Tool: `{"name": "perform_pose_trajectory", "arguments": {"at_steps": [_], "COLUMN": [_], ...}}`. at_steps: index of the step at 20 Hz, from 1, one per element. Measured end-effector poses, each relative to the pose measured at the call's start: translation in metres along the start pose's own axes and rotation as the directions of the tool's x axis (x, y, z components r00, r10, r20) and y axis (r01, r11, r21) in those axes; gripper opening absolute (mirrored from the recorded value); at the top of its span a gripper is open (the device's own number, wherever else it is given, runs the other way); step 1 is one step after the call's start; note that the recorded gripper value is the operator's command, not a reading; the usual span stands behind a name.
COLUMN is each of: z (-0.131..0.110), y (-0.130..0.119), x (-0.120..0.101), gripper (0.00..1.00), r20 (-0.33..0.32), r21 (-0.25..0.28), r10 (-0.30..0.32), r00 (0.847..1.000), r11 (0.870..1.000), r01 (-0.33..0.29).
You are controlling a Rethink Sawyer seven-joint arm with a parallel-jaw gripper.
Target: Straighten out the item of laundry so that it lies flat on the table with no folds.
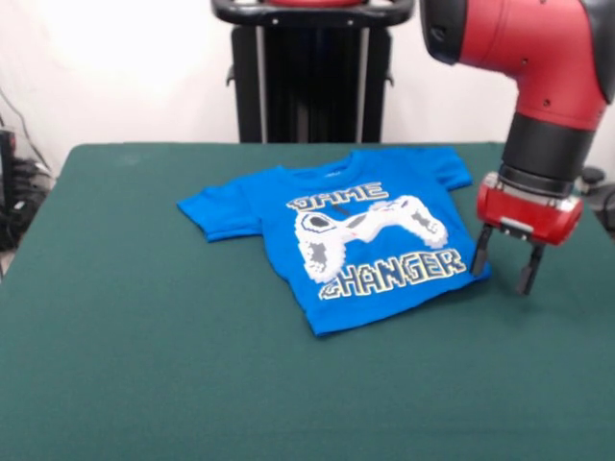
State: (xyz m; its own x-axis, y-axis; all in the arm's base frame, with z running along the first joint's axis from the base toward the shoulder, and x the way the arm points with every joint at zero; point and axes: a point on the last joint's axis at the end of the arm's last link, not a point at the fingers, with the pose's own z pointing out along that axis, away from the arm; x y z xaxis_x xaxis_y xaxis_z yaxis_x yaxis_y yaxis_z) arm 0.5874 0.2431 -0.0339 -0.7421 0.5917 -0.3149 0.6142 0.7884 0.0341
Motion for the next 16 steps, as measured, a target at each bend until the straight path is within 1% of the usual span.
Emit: {"name": "perform_pose_trajectory", "arguments": {"at_steps": [3,16], "z": [0.0001,-0.0009], "y": [0.0038,0.0072], "x": [0.0047,0.0101], "gripper": [1.0,1.0], "r20": [-0.01,-0.014], "r21": [-0.008,-0.012], "r10": [0.0,-0.007], "r00": [1.0,1.0], "r11": [1.0,1.0], "r01": [0.0,0.006]}}
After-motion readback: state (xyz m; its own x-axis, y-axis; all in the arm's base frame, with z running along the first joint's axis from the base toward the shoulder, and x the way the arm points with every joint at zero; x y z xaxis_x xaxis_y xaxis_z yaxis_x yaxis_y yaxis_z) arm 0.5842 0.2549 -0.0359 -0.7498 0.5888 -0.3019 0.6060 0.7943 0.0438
